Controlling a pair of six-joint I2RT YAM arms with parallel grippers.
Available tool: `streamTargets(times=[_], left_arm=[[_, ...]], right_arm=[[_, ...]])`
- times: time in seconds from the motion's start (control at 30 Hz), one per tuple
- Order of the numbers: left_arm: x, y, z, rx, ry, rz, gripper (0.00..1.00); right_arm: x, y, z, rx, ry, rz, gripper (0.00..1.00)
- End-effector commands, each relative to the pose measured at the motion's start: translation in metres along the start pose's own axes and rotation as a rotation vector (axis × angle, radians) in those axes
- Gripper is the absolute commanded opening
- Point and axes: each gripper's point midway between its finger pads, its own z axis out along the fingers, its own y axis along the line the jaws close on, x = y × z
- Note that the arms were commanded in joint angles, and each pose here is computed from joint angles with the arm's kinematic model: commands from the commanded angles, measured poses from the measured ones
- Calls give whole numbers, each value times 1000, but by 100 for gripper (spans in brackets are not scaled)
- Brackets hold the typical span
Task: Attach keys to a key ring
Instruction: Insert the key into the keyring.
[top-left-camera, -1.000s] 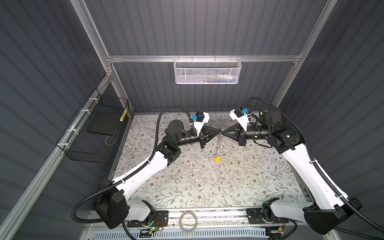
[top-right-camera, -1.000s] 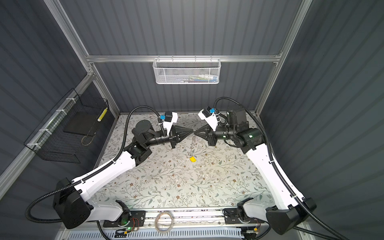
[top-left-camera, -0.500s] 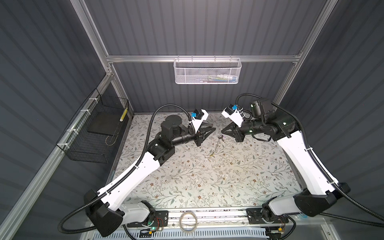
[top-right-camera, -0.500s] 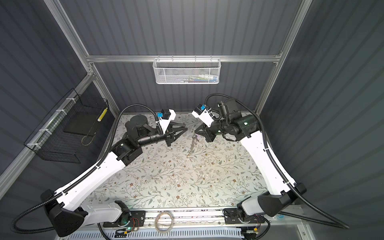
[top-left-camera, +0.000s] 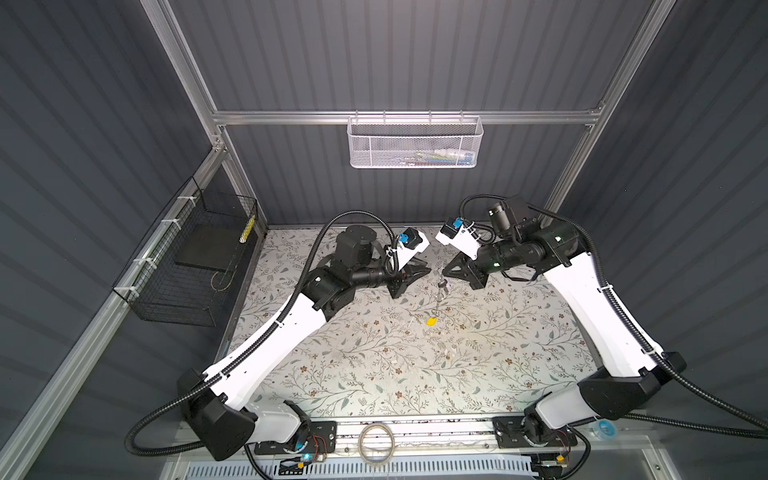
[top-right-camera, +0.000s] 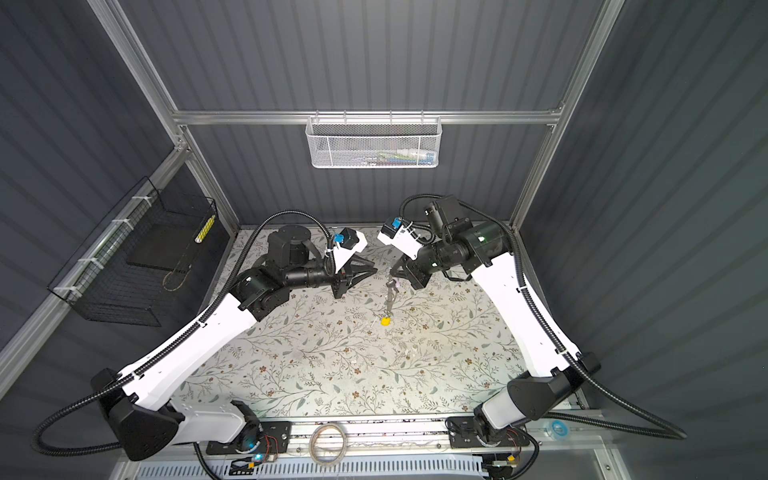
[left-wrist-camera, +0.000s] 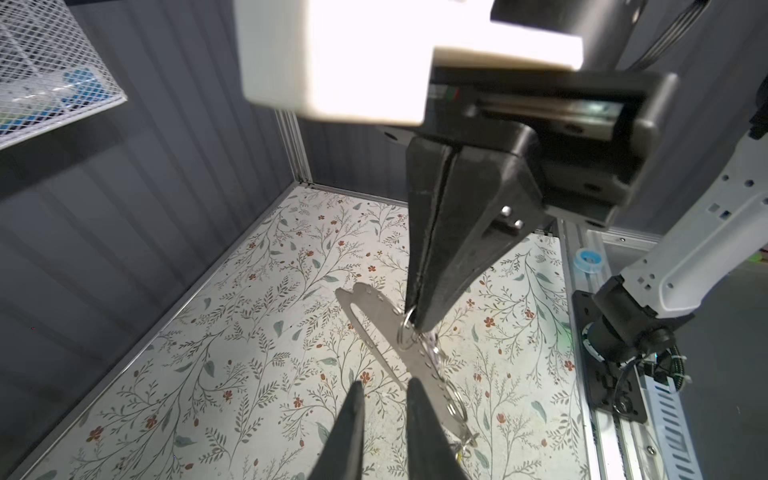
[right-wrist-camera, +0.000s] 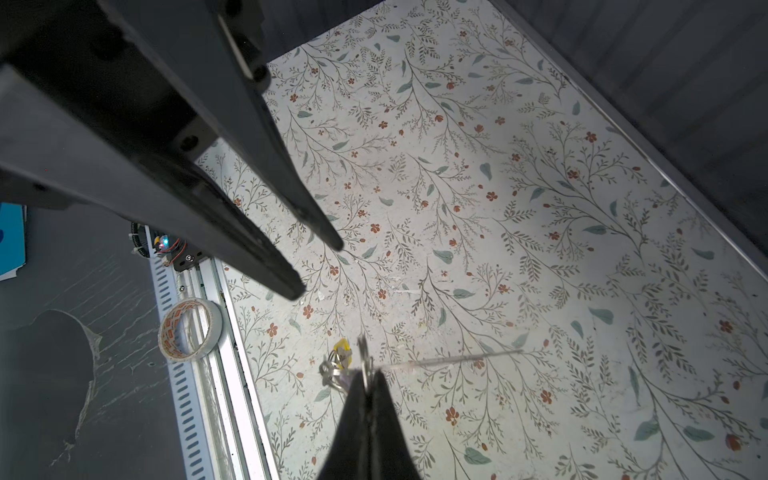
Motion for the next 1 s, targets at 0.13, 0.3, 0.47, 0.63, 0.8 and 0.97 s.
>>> streamTargets(times=[0.13, 0.3, 0.47, 0.63, 0.8, 0.97], left_arm=[[-25, -19, -1, 127, -55, 34, 24], [-23, -22, 3, 163, -37, 13, 24], [-18, -22, 4, 161, -19, 0, 25], [-15, -21, 5, 159, -8, -9, 24], [-16, -21, 6, 165, -11, -8, 25], [-19, -22, 8, 178, -20, -4, 24]], right_arm=[[-9, 19, -8, -70, -51, -52, 0], [-12, 21, -9, -77, -66, -61, 0], [-15, 23, -13, -75, -85, -73, 0], [-16, 25, -15, -79, -97, -76, 0], [-18, 27, -16, -88, -106, -78, 0], [-19, 28, -15, -97, -110, -78, 0]])
